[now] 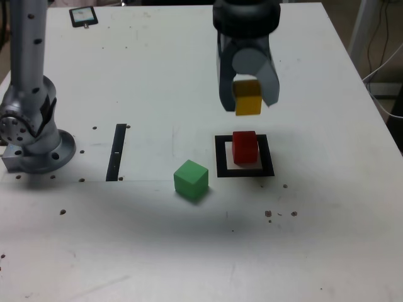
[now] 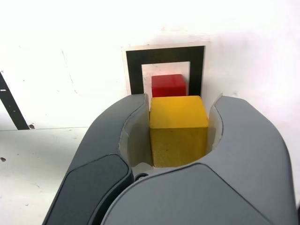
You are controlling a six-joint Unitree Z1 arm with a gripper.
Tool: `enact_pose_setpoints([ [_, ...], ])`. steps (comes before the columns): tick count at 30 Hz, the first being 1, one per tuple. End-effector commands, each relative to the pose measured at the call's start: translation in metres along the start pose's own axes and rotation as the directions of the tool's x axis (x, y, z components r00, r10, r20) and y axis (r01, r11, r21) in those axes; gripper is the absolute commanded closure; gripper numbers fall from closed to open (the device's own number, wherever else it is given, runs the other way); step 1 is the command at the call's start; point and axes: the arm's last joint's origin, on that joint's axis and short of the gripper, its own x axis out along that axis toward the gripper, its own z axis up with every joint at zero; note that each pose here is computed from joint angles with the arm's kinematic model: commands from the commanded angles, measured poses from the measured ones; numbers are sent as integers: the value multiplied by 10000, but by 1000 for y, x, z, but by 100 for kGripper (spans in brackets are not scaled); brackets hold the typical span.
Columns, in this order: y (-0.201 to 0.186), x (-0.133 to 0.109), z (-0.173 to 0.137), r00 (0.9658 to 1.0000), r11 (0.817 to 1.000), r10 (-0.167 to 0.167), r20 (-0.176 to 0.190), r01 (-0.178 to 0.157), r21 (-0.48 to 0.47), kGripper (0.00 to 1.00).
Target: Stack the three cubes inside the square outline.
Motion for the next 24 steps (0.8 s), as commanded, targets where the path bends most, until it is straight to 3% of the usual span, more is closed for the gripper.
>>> enact_pose_setpoints([
  [1, 0, 6, 4, 9999, 10000, -22, -115, 22, -27, 79],
  [11, 1, 21, 10, 9990, 10000, -20, -444, 18, -61, 79],
  [24, 1, 34, 12, 9981, 9997, -257, -555, 253, -77, 79],
])
